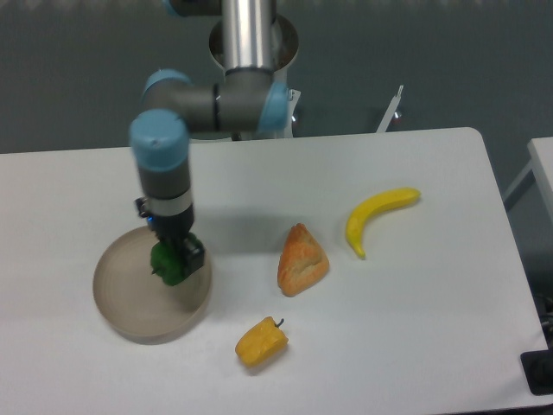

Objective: Pick up the green pepper from the plate
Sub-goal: 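Lift the green pepper off the plate and carry it toward the bread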

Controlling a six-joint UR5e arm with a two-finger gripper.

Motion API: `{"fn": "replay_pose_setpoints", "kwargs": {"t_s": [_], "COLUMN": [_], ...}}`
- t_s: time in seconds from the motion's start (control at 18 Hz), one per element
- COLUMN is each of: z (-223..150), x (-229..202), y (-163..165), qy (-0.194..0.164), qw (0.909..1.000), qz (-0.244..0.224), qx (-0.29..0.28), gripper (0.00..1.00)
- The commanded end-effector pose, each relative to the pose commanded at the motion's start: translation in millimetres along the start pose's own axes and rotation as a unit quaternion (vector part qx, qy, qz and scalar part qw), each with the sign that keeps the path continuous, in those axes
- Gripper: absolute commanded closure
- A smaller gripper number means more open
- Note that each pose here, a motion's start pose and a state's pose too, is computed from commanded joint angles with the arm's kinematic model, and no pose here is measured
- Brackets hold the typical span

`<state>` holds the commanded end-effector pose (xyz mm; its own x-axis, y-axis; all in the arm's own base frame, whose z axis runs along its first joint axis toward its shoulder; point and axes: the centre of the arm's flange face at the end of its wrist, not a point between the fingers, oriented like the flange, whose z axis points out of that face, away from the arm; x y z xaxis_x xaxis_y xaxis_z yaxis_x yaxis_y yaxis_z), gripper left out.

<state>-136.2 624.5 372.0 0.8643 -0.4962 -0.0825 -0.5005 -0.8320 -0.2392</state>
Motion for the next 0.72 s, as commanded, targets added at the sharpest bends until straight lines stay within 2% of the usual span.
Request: {"fn": "replay_pose_setpoints", "kwargs": {"t_s": [0.17,0.39,0.5,0.61,0.72], "z": [-18.3,-35.5,-40.9,-45.3,-41.6], "x": [-18.4,-59.0,-83.5,-95.6,-112.6], "y": [29.0,97.6,134.9,149.3,170.7], "qy": [0.01,0.054,0.077,0.075,0.072], "qw": [0.9998,0.996,0.9897,0.9859,0.9865], "qz": [-0.008,0.055,0.091,0.108,0.098], "qx": [-0.013,-0.046,-0.079,-0.104,-0.11], "gripper": [0.72,0.71,0.71,0.71,0.72]}}
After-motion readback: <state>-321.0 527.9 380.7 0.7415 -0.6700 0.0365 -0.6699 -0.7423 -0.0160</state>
